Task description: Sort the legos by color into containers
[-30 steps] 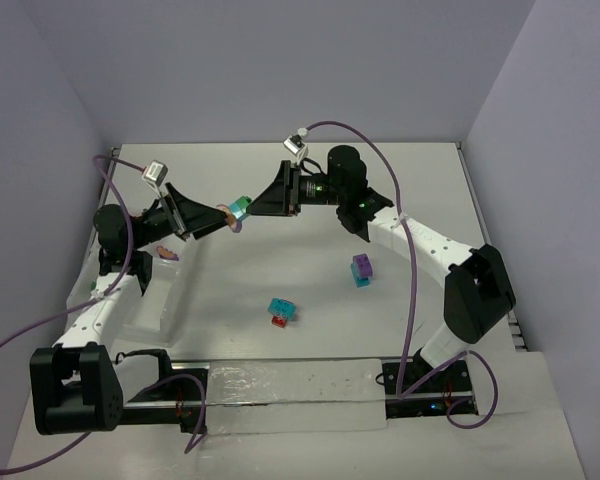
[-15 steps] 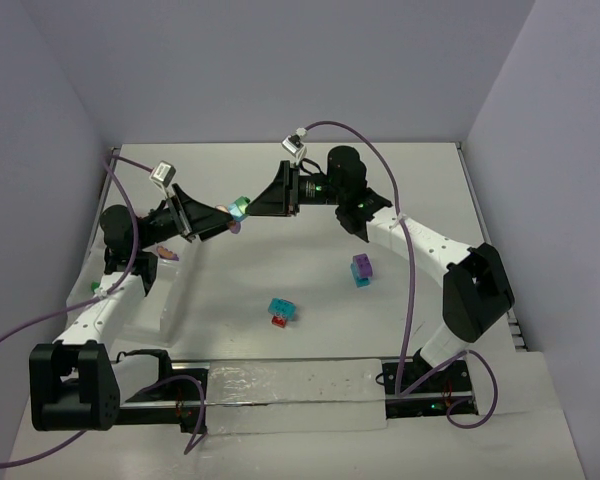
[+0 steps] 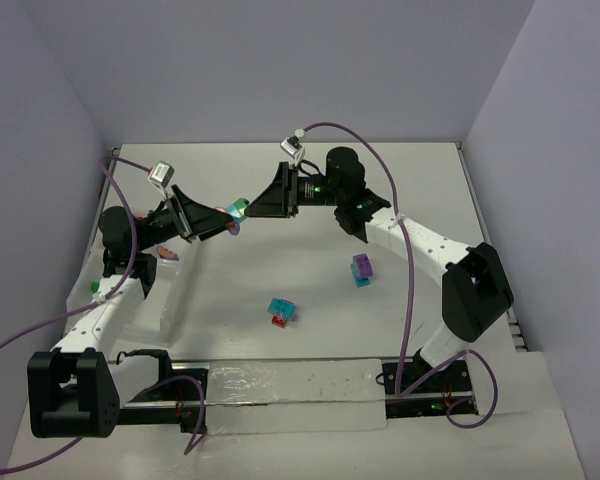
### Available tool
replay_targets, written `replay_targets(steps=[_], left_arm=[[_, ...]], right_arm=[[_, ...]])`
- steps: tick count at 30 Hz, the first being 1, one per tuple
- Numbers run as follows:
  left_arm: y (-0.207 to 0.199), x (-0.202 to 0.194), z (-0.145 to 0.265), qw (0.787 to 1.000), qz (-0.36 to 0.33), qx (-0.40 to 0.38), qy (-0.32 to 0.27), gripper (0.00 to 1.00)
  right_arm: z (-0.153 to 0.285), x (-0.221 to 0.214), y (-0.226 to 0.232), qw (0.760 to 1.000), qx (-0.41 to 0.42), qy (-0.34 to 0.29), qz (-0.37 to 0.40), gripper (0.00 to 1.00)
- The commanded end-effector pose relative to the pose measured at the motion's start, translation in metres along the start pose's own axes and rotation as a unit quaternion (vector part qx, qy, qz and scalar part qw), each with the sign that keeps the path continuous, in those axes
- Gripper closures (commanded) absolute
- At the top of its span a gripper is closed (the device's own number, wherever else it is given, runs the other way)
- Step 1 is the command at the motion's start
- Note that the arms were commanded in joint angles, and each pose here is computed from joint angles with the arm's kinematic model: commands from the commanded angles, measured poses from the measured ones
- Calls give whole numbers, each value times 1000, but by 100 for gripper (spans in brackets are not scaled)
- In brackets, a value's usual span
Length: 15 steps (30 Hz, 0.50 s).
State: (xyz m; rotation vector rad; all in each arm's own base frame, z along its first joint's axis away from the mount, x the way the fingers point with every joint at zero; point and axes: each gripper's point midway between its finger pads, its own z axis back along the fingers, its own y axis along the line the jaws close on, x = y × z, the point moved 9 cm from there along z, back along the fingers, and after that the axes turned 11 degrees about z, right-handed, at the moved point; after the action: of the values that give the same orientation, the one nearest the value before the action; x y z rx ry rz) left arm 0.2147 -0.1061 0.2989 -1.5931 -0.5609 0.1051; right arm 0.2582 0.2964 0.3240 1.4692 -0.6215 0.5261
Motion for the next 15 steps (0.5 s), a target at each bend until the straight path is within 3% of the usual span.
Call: replay_targets(steps=[1,6,12,15], left_arm=[[-14,1,-2,999,-43,-14,0,16],[-17,0,-3,999,-49,-17,11,18],[-19,-1,-3,998,-53,-20,7,31],[-20,0,-3,998,-53,-19,4,47]], right_arm=[[-3,-2,4,1000,20,1,20,86],[-6,-1,3,1000,24,5,15,86],[-10,-1,0,1000,25,7,10,86],[-12,-2,0,999,29,11,9,86]])
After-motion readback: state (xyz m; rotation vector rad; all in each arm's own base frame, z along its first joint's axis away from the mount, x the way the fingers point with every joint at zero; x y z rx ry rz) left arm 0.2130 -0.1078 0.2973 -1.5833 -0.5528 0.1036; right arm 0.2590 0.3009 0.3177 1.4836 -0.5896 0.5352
